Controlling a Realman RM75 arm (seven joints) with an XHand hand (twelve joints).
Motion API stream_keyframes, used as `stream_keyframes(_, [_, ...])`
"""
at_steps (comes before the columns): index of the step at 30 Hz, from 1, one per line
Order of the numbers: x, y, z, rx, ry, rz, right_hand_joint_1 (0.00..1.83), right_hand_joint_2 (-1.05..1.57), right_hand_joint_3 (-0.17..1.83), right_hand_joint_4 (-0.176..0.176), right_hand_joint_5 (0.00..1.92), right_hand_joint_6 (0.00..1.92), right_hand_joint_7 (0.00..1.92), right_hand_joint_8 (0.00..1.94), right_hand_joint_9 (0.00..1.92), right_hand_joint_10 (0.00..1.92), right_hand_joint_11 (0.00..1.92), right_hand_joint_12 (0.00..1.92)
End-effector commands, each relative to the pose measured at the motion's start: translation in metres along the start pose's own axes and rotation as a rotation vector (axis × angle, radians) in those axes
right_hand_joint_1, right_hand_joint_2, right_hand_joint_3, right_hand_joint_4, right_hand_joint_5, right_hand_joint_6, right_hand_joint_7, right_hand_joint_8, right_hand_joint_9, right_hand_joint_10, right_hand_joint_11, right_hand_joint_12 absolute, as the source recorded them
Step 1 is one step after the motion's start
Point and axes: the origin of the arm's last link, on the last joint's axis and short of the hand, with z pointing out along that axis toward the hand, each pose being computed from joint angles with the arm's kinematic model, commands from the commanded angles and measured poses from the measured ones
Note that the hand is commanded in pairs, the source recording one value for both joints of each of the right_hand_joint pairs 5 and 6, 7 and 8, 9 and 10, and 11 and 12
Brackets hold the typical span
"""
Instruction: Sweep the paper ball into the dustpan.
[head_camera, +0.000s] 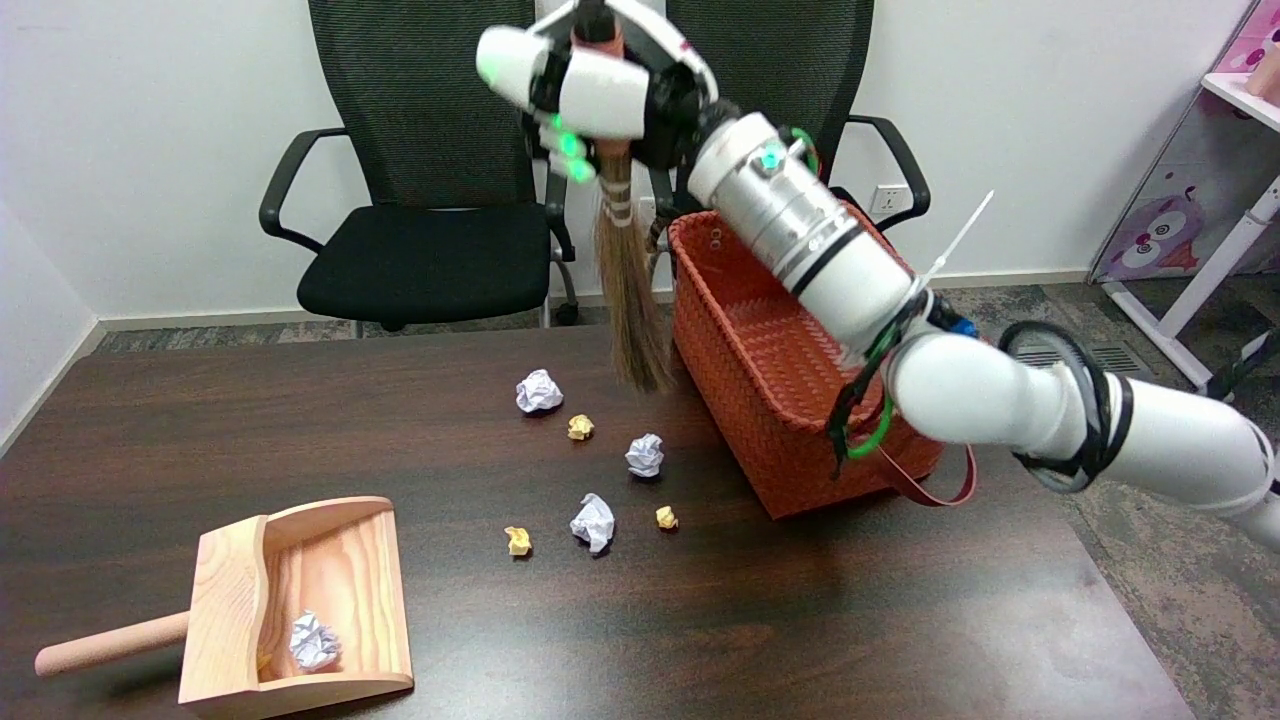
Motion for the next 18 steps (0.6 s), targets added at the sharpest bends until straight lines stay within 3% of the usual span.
stream_keyframes(1, [-0.027, 0.023, -0.060, -0.038, -0.055, -0.141, 1.01, 1.57, 1.39, 0.056, 1.92, 1.92, 1.92, 1.92, 1.92, 1.92, 1.92, 1.92])
stream_keyframes(5, [-0.028, 0.028, -0.074, -0.011, -0.078, -0.174, 1.00, 1.57, 1.33, 0.052, 1.92, 1.92, 1.92, 1.92, 1.92, 1.92, 1.92, 1.92])
stream_keyframes(13, [-0.026, 0.047, -0.090, 0.024, -0.131, 0.015, 1.00, 1.57, 1.33, 0.048, 1.92, 1.92, 1.92, 1.92, 1.92, 1.92, 1.92, 1.92])
stream_keyframes(18, [-0.030, 0.062, -0.097, 0.047, -0.093, 0.069, 1.00, 1.57, 1.36, 0.050, 1.92, 1.92, 1.92, 1.92, 1.92, 1.92, 1.92, 1.92])
